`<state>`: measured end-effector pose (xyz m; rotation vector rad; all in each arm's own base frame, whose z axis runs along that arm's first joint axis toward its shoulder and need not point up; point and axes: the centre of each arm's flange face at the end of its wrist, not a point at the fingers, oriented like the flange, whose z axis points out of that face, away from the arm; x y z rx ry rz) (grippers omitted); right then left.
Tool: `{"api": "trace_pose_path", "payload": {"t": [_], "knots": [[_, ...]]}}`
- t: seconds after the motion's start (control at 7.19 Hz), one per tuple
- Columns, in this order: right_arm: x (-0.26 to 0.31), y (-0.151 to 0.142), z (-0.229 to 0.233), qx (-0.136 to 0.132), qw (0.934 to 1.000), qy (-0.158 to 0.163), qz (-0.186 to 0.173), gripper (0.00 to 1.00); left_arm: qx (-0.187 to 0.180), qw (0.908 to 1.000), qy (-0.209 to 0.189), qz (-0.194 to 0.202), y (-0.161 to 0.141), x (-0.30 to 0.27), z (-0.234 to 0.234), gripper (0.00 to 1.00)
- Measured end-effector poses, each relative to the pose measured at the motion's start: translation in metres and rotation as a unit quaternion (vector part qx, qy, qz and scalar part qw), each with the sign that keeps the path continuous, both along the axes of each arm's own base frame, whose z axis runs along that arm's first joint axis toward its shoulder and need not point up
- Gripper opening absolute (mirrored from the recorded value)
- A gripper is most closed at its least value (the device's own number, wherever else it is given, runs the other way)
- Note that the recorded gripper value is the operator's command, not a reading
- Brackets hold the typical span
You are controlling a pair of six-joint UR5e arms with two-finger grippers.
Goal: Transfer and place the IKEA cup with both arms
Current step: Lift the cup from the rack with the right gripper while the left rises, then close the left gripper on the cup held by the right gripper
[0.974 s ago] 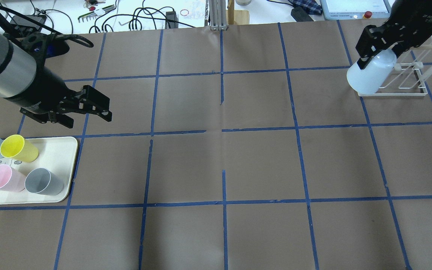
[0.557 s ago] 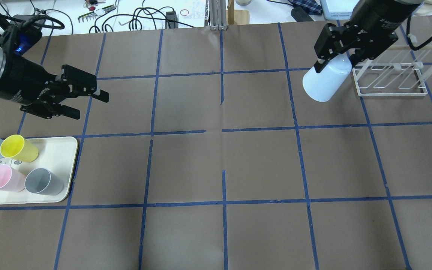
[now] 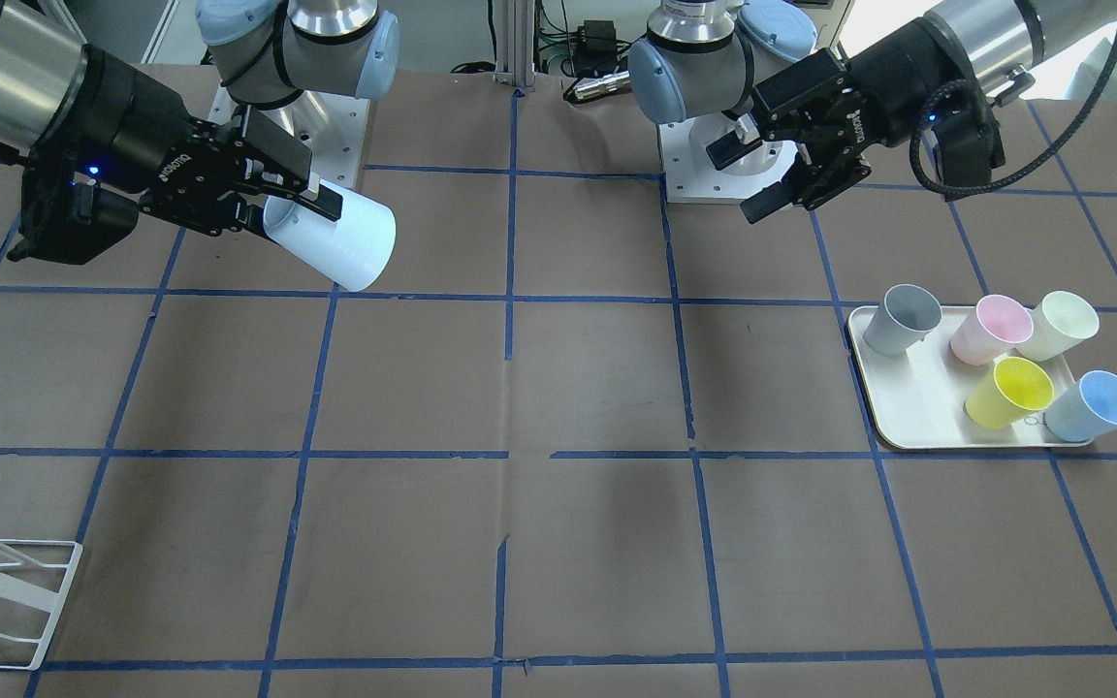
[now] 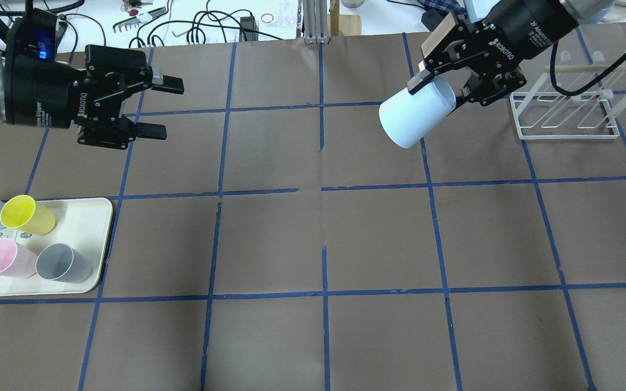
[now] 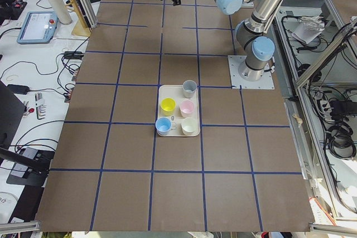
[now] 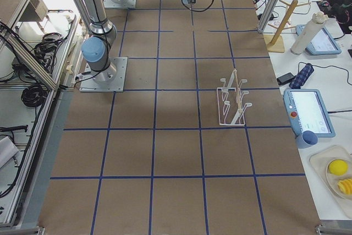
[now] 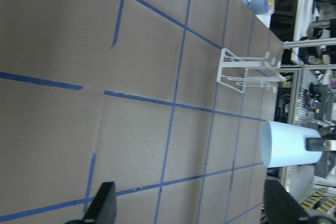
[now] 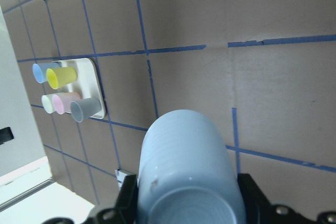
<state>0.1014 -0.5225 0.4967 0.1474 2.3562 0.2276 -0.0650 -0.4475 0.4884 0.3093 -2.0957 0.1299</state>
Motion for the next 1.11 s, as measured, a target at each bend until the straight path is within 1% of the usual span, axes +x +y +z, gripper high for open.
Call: {"api": "trace_pose_path", "payload": {"t": [0.14, 0.28, 0.42, 0.56, 0.7, 0.83, 0.97, 1.11], "knots": [[-0.008, -0.001, -0.005, 0.040, 0.9967, -0.060, -0.036, 0.34, 0.011, 0.9988, 0.046, 0.010, -0.001, -0.004, 0.002, 1.00], [-0.011, -0.001, -0.007, 0.074, 0.9895, -0.107, -0.064, 0.35, 0.022, 0.9949, 0.096, 0.024, -0.003, -0.008, 0.004, 1.00], [-0.009, 0.002, -0.008, 0.110, 0.9791, -0.146, -0.088, 0.35, 0.027, 0.9872, 0.152, 0.038, -0.005, -0.012, 0.004, 1.00], [-0.006, 0.007, -0.008, 0.146, 0.9660, -0.181, -0.112, 0.35, 0.027, 0.9764, 0.208, 0.050, -0.007, -0.017, -0.001, 1.00], [-0.002, 0.012, -0.006, 0.179, 0.9521, -0.209, -0.133, 0.37, 0.027, 0.9667, 0.248, 0.057, -0.006, -0.022, -0.009, 1.00], [0.001, 0.016, -0.006, 0.206, 0.9408, -0.226, -0.147, 0.37, 0.027, 0.9627, 0.264, 0.054, -0.004, -0.030, -0.012, 1.00], [0.005, 0.019, -0.008, 0.227, 0.9309, -0.238, -0.158, 0.37, 0.021, 0.9622, 0.269, 0.038, -0.002, -0.044, -0.011, 1.00], [0.011, 0.021, -0.008, 0.238, 0.9256, -0.246, -0.162, 0.37, 0.008, 0.9622, 0.271, 0.020, -0.001, -0.058, -0.009, 1.00]]}}
